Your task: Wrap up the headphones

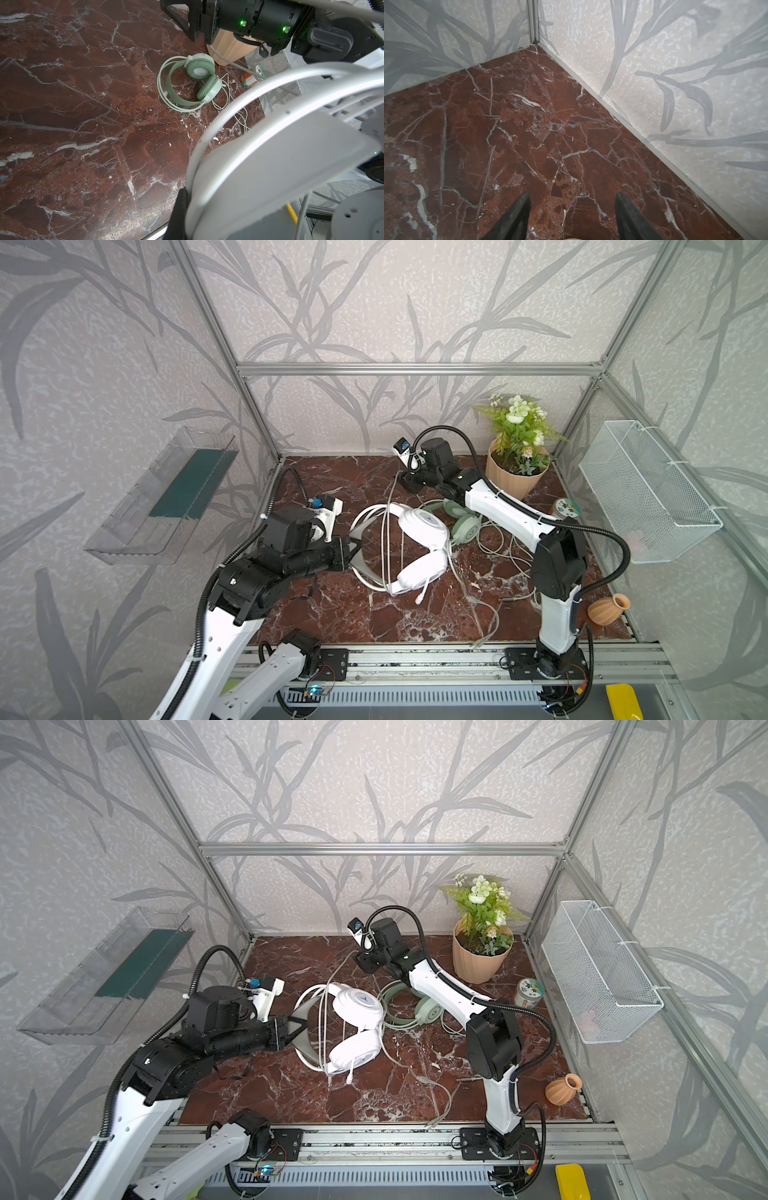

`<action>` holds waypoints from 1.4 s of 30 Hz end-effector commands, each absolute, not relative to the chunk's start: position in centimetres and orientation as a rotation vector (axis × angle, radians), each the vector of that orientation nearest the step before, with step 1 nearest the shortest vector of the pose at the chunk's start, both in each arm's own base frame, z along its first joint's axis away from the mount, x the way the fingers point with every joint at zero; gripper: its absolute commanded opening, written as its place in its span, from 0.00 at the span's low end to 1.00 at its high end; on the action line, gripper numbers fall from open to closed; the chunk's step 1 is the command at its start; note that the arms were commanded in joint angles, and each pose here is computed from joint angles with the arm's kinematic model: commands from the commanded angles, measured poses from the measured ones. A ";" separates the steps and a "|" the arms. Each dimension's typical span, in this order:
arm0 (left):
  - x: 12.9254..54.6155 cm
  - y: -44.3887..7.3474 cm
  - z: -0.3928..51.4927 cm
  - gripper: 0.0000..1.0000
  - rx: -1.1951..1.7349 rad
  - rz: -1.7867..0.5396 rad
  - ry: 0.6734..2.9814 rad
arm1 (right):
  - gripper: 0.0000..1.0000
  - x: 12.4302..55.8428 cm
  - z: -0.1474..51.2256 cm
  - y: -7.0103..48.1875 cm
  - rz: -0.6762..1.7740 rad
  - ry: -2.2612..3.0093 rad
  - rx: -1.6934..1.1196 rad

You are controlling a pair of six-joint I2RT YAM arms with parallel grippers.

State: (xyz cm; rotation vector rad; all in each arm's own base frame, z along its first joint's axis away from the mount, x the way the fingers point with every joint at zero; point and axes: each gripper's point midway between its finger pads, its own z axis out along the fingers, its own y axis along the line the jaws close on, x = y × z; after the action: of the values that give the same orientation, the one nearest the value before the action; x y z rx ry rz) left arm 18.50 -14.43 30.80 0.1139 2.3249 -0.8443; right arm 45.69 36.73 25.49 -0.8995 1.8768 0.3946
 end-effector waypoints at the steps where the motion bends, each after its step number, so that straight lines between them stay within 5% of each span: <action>1: 18.6 -15.8 33.3 0.00 0.171 -0.939 2.244 | 0.65 42.7 34.0 37.5 0.613 1.675 -0.884; 7: 18.8 -15.7 33.4 0.00 0.172 -0.927 2.239 | 0.53 36.8 40.3 38.2 0.899 1.496 -0.957; 13: 18.8 -15.8 32.9 0.00 0.193 -0.910 2.270 | 0.57 31.6 45.6 37.4 1.074 1.350 -0.994; 18: 18.0 -16.5 33.9 0.00 0.231 -0.982 2.242 | 0.55 34.6 43.8 35.5 0.915 1.427 -0.908; 23: 17.2 -17.6 33.5 0.00 0.286 -1.077 2.269 | 0.29 38.8 42.6 35.0 0.829 1.569 -0.839; 28: 16.2 -17.7 34.0 0.00 0.308 -1.114 2.248 | 0.22 42.7 39.8 34.7 0.755 1.629 -0.799; 32: 15.5 -18.0 34.8 0.00 0.321 -1.176 2.206 | 0.28 46.1 36.6 33.9 0.829 1.723 -0.737; 42: 15.7 -18.1 37.4 0.00 0.277 -1.232 2.106 | 0.69 47.3 31.3 34.4 0.947 1.815 -0.702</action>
State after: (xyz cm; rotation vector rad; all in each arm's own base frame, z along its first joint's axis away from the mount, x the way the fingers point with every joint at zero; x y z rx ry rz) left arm 16.59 -17.19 33.73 0.2057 2.2524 -1.1166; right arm 47.56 34.49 30.16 -0.7349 1.8479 0.9100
